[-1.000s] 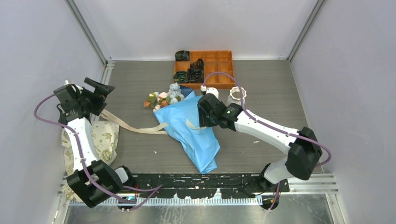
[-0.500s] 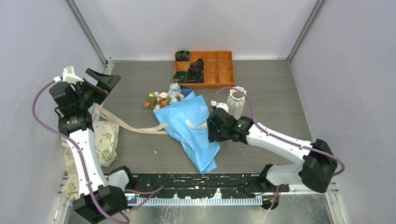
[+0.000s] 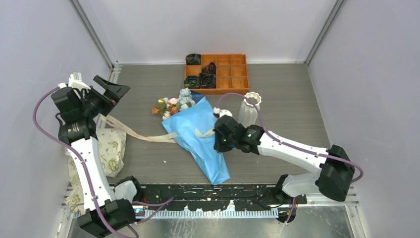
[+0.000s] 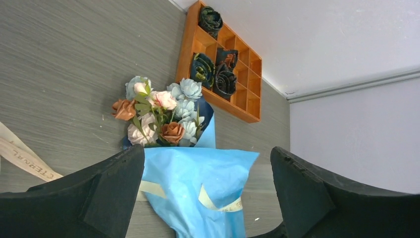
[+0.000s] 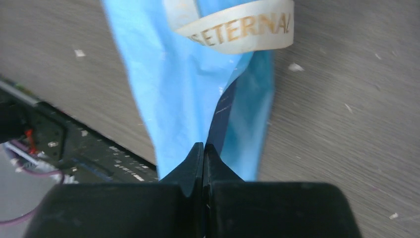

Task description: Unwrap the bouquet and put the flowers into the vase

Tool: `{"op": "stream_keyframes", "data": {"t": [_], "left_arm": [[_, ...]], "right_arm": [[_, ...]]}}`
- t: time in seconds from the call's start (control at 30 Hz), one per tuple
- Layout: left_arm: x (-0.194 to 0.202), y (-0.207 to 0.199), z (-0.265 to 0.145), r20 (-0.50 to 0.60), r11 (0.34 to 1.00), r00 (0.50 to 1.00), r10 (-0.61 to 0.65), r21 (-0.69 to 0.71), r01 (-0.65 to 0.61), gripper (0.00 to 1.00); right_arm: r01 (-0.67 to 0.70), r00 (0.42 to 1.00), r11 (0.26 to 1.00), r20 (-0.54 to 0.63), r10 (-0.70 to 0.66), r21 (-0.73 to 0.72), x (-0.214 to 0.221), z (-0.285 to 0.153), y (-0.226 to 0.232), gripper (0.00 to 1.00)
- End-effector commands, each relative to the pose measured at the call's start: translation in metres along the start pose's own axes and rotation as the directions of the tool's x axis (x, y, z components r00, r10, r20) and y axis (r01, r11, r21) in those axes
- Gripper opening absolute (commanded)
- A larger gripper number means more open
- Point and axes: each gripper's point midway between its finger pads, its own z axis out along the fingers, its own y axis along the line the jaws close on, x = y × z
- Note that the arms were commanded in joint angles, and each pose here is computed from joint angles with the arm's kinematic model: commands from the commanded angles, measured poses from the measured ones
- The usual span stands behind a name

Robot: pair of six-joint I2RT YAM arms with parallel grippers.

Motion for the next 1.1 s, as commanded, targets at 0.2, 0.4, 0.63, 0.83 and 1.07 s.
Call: {"op": "stream_keyframes", "data": {"t": [0.2,0.4,0.63,0.83,1.07], "left_arm": [[-0.022,-0.033,-0.058,0.117,0.982,0.979,0.166,-0.111,-0.154,0.97],[-0.029,0.002,-0.078,0.187,0.936,0.967,0.171,-0.339,-0.1,0.97],[-0.028,0.021,-0.085,0.224,0.909,0.962,0.155,-0.414,-0.051,0.97],[-0.033,0.015,-0.086,0.245,0.916,0.958,0.152,-0.399,-0.043,0.97],[-0.026,0.003,-0.073,0.199,0.947,0.969,0.146,-0.313,-0.078,0.96]], "right_arm": [[0.374,0.927,0.871,0.121,-0.354,-0.318,-0.017,-0.022,0.175,0.01],[0.432,0.886,0.779,0.052,-0.46,-0.454,0.023,0.011,0.225,0.01],[0.457,0.844,0.736,-0.018,-0.537,-0.5,0.057,0.038,0.239,0.31],[0.498,0.851,0.746,0.086,-0.518,-0.442,0.031,0.005,0.229,0.52],[0.501,0.863,0.812,0.241,-0.444,-0.3,-0.015,-0.053,0.193,0.65]]}}
